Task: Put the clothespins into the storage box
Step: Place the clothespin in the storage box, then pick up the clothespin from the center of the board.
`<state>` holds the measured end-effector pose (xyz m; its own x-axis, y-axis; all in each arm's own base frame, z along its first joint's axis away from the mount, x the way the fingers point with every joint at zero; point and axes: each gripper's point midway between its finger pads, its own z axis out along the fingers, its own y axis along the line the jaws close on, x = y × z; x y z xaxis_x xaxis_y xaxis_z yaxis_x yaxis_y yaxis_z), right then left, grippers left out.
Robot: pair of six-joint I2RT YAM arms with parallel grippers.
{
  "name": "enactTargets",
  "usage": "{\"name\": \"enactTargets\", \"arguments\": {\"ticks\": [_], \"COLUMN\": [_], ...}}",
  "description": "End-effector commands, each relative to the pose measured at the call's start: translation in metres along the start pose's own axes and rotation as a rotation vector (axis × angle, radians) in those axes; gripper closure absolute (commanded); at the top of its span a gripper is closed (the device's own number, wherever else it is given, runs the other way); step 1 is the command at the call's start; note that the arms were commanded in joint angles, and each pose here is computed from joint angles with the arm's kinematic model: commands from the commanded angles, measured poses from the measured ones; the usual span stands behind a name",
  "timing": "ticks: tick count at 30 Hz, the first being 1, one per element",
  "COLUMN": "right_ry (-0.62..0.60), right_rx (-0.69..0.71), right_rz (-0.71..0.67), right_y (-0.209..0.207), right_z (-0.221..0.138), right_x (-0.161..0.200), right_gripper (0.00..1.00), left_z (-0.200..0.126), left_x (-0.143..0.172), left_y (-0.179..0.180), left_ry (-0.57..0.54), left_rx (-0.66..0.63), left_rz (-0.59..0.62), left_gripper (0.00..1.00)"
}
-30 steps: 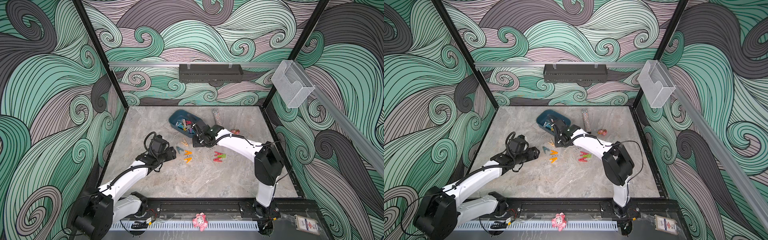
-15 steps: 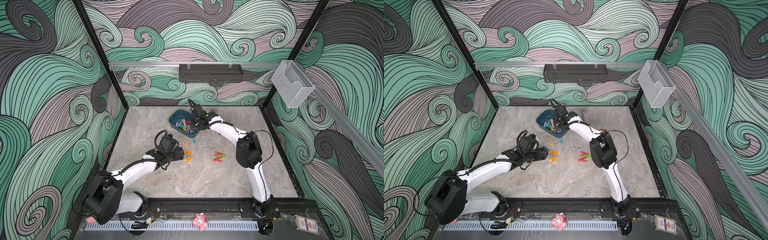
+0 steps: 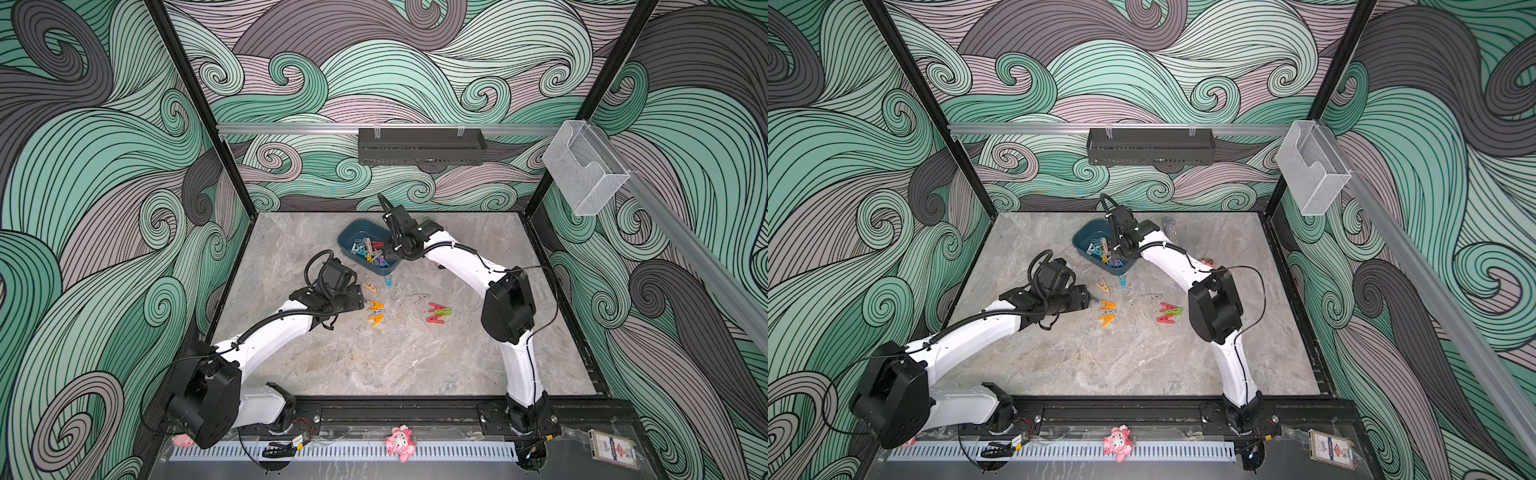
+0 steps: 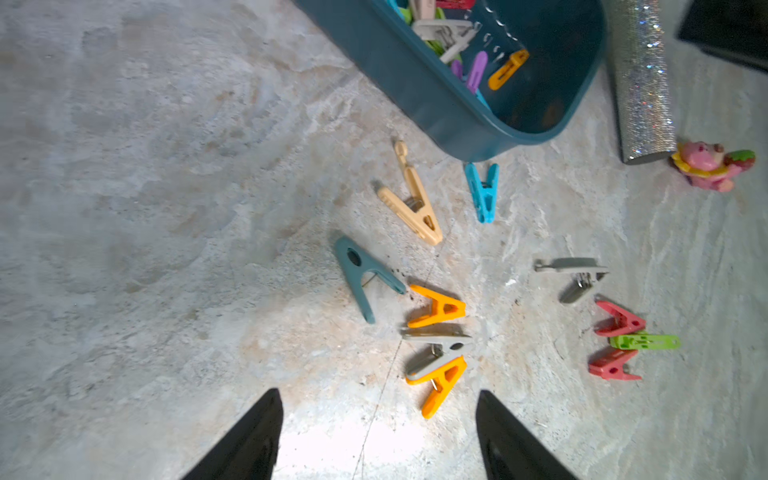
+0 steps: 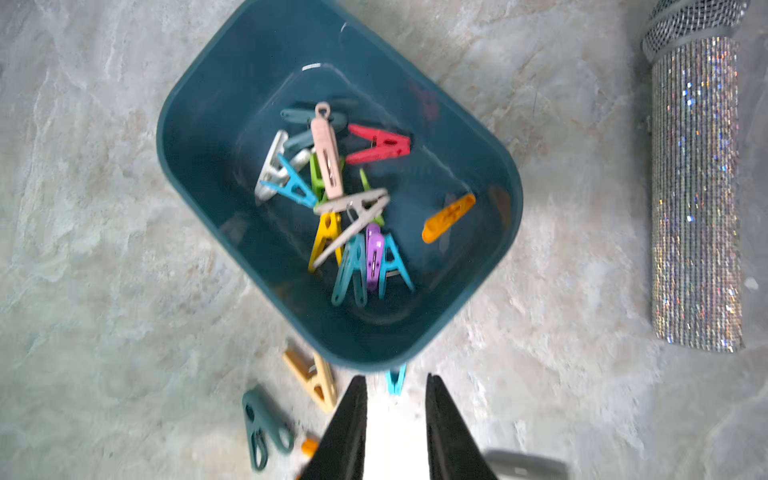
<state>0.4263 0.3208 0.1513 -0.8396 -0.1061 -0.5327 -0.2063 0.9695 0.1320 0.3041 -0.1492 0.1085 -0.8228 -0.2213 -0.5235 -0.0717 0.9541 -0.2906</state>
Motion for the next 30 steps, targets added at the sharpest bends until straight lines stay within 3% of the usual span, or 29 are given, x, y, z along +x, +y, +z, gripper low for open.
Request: {"name": "enactTargets", "arguments": {"ticks": [1,8,14,21,30], "right_ry": [0.022,0.127,0.187,0.195,0.225], "right_rx": [-0.030,-0.079,-0.080,-0.067,-0.070], "right_rz": [-0.058,-0.127,-0.180,-0.272,-0.263], "right_y": [0.028,0.069,0.086,0.095,0.095], "right_z": [-0.021,-0.027,-0.006,0.027,0.059], "right_x": [0.037,0.112,0.142,0.141,0.136], "right_gripper": [0.73,0.73,0.74,0.71,0.70], "left_z": [-0.009,-0.022,-0.026,-0.023,-0.010], "left_x": [-0.004,-0.005,0.011,0.019,0.033], "left_y": [0.032,0.080,0.099,0.097,0.091], "left_ry": [-0.001,-0.033,-0.062,-0.064,0.054], "left_rx": [-0.091,-0.184,-0.222,-0.178,-0.168], "left_rz": [-0.053,-0.110,-0.154,-0.164,-0.153], "left_gripper": [0.25,0.25,0.25,0.25,0.25]}}
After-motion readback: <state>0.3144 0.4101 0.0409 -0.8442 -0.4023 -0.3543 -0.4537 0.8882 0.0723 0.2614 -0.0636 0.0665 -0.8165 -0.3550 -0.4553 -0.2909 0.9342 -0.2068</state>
